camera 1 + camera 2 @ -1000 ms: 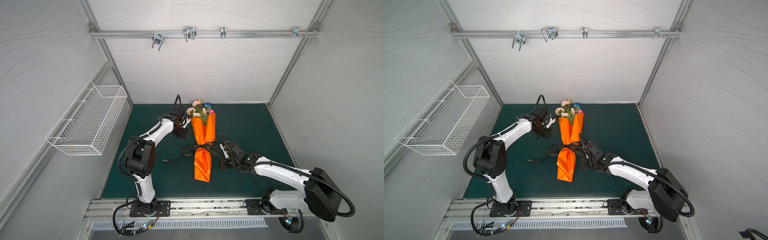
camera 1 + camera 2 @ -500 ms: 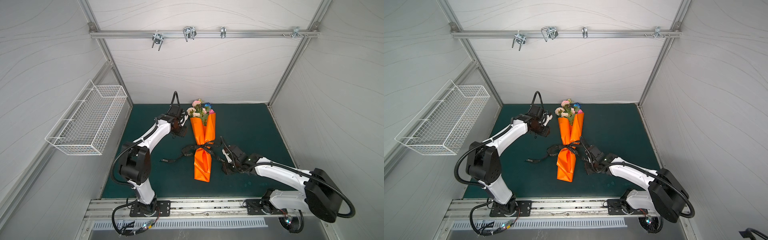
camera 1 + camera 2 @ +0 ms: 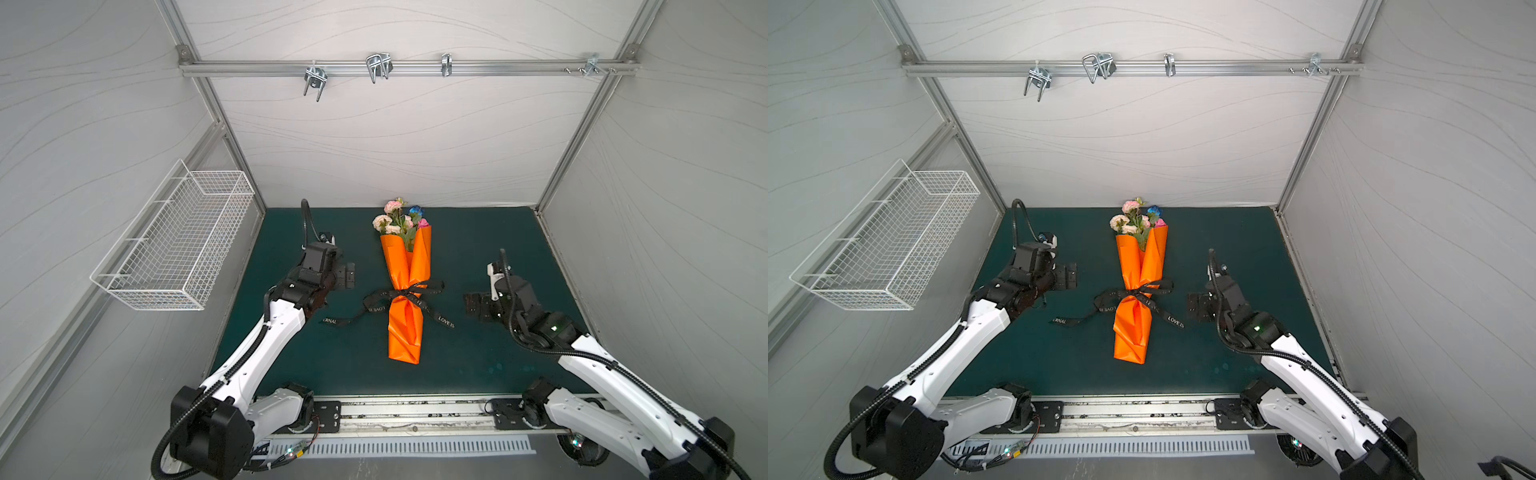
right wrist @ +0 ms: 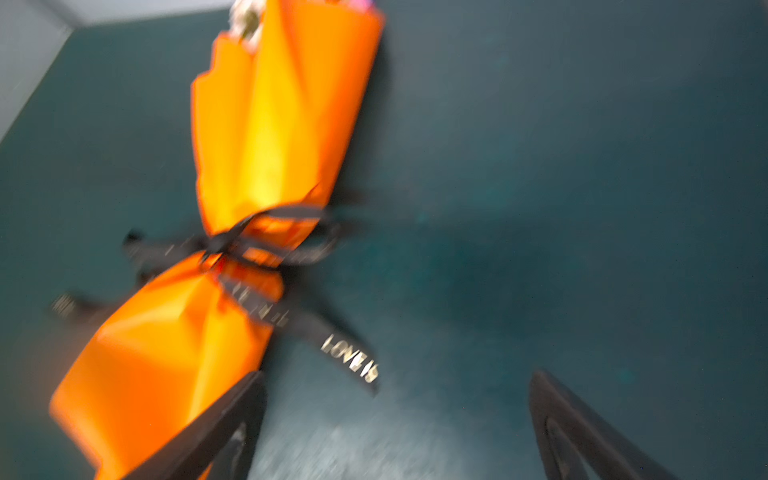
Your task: Tie the bouquet of fake flowers
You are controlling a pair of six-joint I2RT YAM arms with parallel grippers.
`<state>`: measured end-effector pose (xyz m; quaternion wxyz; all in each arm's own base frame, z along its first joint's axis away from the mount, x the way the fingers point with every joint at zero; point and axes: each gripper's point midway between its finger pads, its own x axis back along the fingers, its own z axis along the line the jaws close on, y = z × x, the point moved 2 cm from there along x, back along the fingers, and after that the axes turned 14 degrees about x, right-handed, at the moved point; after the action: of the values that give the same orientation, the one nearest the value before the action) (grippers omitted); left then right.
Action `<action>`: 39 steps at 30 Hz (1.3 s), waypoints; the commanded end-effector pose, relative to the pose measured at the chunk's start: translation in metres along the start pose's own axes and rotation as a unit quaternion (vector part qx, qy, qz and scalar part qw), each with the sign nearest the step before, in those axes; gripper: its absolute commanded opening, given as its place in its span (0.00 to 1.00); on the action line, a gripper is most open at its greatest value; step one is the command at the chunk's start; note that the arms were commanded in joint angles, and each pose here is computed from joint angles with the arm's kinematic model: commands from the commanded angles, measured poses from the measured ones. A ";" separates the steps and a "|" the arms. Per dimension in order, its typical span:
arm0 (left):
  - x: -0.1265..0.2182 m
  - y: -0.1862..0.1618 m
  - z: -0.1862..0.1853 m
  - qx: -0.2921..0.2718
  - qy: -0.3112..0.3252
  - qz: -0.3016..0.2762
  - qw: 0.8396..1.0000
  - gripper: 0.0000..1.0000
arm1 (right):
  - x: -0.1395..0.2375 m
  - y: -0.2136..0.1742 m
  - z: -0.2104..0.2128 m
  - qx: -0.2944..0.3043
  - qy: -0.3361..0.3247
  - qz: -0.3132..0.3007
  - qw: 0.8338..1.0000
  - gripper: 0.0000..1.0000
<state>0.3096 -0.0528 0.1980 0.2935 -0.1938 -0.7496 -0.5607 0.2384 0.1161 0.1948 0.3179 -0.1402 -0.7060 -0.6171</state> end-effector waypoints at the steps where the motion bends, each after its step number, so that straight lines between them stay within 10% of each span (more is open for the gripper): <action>1: 0.000 0.012 0.024 0.068 0.040 -0.100 0.992 0.98 | 0.000 0.015 -0.046 -0.010 -0.125 -0.036 0.992 0.99; 11: -0.028 -0.016 0.060 0.007 0.067 -0.182 0.981 0.98 | -0.036 0.012 -0.108 0.025 -0.232 -0.103 0.967 0.99; 39: -0.122 -0.007 0.069 0.030 -0.101 -0.153 0.983 0.99 | -0.104 -0.013 -0.117 0.048 -0.156 -0.135 0.977 0.99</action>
<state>0.3565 0.0209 0.0663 0.2001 -0.1280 -0.8015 -0.5488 0.3354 0.0179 0.1144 0.1348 -0.1546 -0.7787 -0.5929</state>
